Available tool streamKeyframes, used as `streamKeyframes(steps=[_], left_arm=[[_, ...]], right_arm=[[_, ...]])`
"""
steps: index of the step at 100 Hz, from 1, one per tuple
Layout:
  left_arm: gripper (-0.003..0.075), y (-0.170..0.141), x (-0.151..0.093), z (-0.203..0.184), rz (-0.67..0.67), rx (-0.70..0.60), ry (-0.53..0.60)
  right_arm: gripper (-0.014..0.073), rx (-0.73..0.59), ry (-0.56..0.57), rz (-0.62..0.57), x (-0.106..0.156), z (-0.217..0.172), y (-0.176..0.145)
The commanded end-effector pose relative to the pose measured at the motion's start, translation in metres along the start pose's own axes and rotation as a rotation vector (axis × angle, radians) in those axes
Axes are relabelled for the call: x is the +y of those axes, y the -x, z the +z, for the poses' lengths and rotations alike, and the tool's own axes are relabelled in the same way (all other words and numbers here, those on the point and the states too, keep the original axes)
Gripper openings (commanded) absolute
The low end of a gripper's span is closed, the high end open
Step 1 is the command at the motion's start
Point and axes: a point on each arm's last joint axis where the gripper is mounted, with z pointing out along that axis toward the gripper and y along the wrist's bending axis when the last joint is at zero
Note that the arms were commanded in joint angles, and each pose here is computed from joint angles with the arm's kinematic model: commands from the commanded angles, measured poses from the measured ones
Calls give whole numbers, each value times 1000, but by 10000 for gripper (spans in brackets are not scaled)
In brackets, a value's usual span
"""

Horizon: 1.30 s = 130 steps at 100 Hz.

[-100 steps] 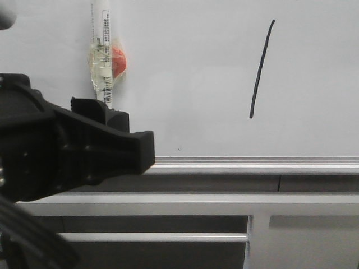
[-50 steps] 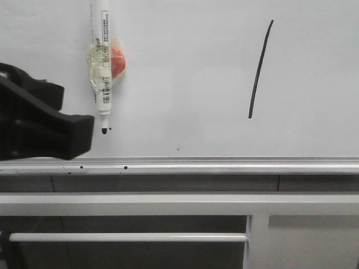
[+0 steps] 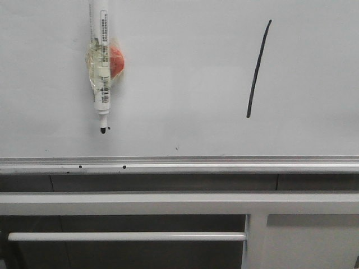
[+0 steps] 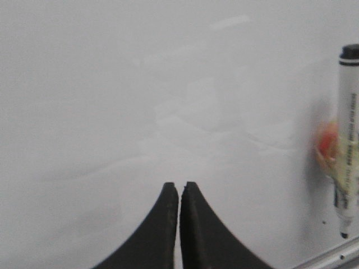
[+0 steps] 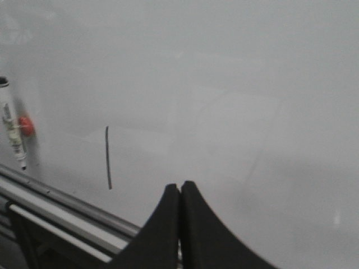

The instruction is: Write number 1 on whiteboard

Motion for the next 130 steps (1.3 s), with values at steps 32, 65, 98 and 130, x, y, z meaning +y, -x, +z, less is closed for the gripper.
streamKeyframes(steps=[32,65,98,130], left_arm=[[-20,21,90,-39,30,-215,89],[-20,7,123,-55,-88,-265,70],[-20,-5,111,-52,-190,-116,-54],[-20,-4,115,-52,-126,-135,-12]], right_arm=[[-63,-102,312,-74,49,37,-83],[-63,-4,296,-8,48,40,-98],[-64,1,294,-8,48,40,-99],[-63,3,292,-9,48,40,-99]])
